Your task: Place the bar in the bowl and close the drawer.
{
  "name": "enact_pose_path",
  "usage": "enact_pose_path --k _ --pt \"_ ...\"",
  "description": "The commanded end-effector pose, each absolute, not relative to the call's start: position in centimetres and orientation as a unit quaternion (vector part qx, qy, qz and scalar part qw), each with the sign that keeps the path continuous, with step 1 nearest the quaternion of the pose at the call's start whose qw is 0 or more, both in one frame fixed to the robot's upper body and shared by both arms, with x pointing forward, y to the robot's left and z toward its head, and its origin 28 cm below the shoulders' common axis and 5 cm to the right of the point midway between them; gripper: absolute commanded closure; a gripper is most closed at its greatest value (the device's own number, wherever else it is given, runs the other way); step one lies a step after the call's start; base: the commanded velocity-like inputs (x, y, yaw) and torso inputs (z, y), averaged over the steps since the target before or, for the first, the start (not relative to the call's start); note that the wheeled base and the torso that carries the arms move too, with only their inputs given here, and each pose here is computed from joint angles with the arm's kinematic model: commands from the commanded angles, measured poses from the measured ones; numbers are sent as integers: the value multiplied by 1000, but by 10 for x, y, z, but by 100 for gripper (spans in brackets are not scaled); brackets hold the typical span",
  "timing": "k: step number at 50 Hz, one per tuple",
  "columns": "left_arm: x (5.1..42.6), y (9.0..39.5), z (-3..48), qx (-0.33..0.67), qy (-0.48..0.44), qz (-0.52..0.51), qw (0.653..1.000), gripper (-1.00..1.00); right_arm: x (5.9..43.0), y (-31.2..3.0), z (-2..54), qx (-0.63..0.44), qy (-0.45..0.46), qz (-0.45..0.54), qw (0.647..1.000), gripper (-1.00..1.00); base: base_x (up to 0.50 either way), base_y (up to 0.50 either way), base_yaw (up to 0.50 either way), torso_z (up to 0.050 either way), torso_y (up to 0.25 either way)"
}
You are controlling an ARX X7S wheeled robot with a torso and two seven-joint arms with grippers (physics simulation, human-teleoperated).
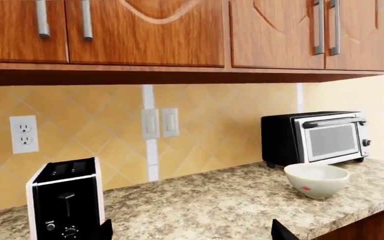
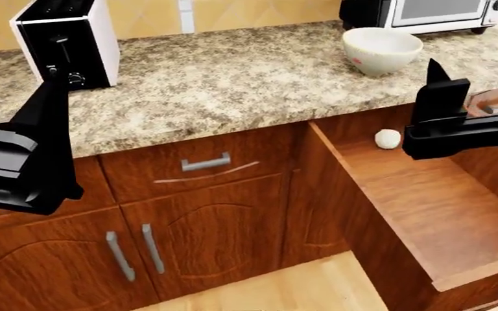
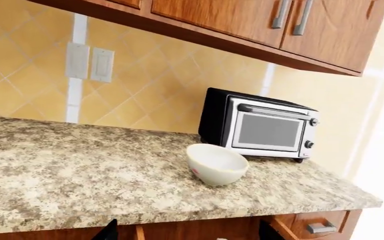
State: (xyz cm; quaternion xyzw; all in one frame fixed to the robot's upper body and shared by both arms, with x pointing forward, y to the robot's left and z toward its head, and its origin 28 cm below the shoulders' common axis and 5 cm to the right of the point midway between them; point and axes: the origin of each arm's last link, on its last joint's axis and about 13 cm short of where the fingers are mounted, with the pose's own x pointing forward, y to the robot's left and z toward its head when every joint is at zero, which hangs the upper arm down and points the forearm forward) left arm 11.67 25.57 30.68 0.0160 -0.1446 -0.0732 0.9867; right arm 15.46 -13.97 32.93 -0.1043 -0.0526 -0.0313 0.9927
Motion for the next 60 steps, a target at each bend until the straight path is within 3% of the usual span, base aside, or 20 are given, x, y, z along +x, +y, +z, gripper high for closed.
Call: enact_pose_path --k 1,60 --pt "117 256 307 16 -144 -72 987 -100 154 -140 327 -105 -53 -22 993 -100 -56 16 -500 0 0" --pt "115 254 308 21 -146 -76 986 -100 153 -141 322 -104 -50 -7 993 -100 -2 1 -500 0 0"
